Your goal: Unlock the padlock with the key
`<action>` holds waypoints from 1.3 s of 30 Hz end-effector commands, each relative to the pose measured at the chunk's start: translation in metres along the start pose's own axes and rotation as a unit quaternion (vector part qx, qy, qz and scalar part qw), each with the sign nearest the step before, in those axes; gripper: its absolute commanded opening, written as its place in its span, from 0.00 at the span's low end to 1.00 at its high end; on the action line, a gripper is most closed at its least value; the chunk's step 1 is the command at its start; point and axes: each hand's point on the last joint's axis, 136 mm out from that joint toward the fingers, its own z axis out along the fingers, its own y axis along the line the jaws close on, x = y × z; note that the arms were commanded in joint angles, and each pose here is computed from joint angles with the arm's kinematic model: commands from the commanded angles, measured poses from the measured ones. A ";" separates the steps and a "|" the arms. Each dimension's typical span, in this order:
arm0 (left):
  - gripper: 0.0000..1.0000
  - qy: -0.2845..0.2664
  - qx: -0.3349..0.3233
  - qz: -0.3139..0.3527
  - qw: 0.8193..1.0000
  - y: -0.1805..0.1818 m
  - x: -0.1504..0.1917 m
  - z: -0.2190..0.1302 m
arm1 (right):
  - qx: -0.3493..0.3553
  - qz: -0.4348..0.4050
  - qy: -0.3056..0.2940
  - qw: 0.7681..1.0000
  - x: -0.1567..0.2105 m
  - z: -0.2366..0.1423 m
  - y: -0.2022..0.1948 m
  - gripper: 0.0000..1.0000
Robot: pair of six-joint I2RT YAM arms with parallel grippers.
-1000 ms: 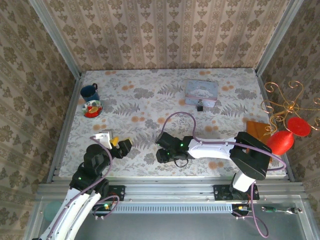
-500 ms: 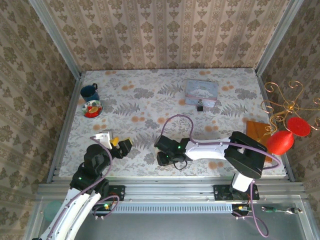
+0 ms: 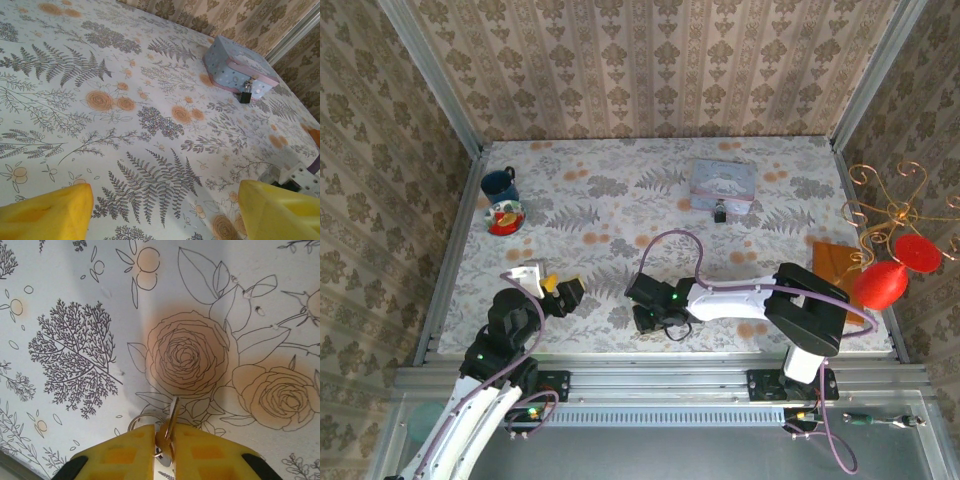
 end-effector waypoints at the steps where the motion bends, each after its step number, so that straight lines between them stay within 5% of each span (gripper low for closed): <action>1: 0.77 -0.010 0.012 -0.003 1.000 -0.003 -0.002 0.000 | 0.010 0.002 0.003 1.000 0.002 0.004 0.003 0.13; 7: 0.77 -0.011 0.006 -0.011 1.000 0.000 -0.003 0.000 | 0.011 -0.023 -0.020 0.999 -0.005 -0.010 0.004 0.01; 12: 0.76 -0.001 0.023 -0.030 0.999 -0.006 -0.004 0.002 | -0.022 -0.093 -0.080 0.992 -0.023 -0.041 0.016 0.00; 22: 0.64 0.084 0.155 -0.111 0.978 -0.067 0.003 0.016 | -0.136 -0.215 -0.242 0.936 -0.057 -0.112 0.059 0.00; 39: 0.60 0.135 0.203 -0.064 0.968 -0.123 0.020 0.015 | -0.133 -0.292 -0.326 0.889 -0.050 -0.119 0.067 0.00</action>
